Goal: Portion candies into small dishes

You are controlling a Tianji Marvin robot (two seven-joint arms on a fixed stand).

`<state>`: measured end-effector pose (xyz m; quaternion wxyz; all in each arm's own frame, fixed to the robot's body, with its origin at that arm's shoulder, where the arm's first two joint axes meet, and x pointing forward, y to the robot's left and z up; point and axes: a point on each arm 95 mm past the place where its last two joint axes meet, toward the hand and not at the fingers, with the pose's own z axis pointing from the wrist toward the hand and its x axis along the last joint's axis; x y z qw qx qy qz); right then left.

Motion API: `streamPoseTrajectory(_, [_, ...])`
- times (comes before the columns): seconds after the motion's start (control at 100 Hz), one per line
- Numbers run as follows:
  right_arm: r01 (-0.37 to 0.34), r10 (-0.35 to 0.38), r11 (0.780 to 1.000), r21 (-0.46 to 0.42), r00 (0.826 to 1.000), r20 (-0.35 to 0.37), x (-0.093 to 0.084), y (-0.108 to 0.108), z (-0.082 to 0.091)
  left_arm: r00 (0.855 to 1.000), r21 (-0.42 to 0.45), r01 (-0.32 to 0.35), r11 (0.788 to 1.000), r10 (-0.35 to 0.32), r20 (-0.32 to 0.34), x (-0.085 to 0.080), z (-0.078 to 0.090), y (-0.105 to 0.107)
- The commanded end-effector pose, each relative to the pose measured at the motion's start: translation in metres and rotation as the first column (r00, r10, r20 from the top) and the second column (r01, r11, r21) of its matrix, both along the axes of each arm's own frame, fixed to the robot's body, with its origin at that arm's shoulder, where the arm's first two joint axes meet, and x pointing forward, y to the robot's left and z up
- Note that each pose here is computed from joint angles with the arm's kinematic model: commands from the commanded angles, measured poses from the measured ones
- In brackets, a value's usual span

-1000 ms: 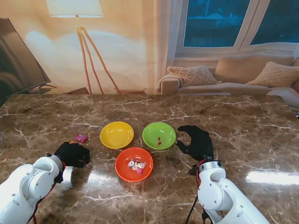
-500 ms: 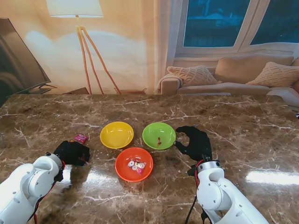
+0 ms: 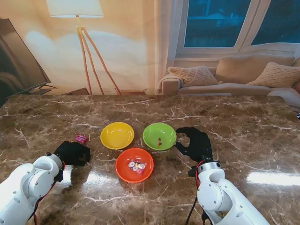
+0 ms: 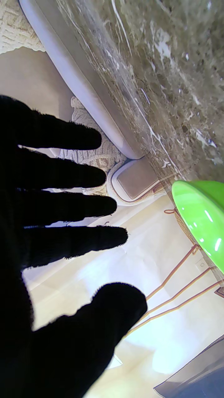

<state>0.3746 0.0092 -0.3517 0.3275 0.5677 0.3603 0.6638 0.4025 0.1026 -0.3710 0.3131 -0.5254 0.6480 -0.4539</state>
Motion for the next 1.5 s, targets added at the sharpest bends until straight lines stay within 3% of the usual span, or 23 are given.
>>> streamPoseTrajectory(0.0, [-0.001,0.001,1.000,0.004,1.000,-0.024,-0.003,0.000,-0.006,0.993,0.028,-0.008,1.000,0.011,-0.118,-0.023,-0.041,0.006])
streamPoseTrajectory(0.61, [0.002,-0.001,1.000,0.016,1.000,-0.022,-0.001,0.000,-0.005,0.992,-0.019,0.018,1.000,-0.020,-0.121,-0.026,-0.041,0.006])
streamPoseTrajectory(1.49, [0.009,-0.009,1.000,0.027,1.000,-0.012,-0.002,-0.001,-0.005,0.999,-0.038,0.049,0.998,-0.049,-0.020,-0.031,0.000,0.000])
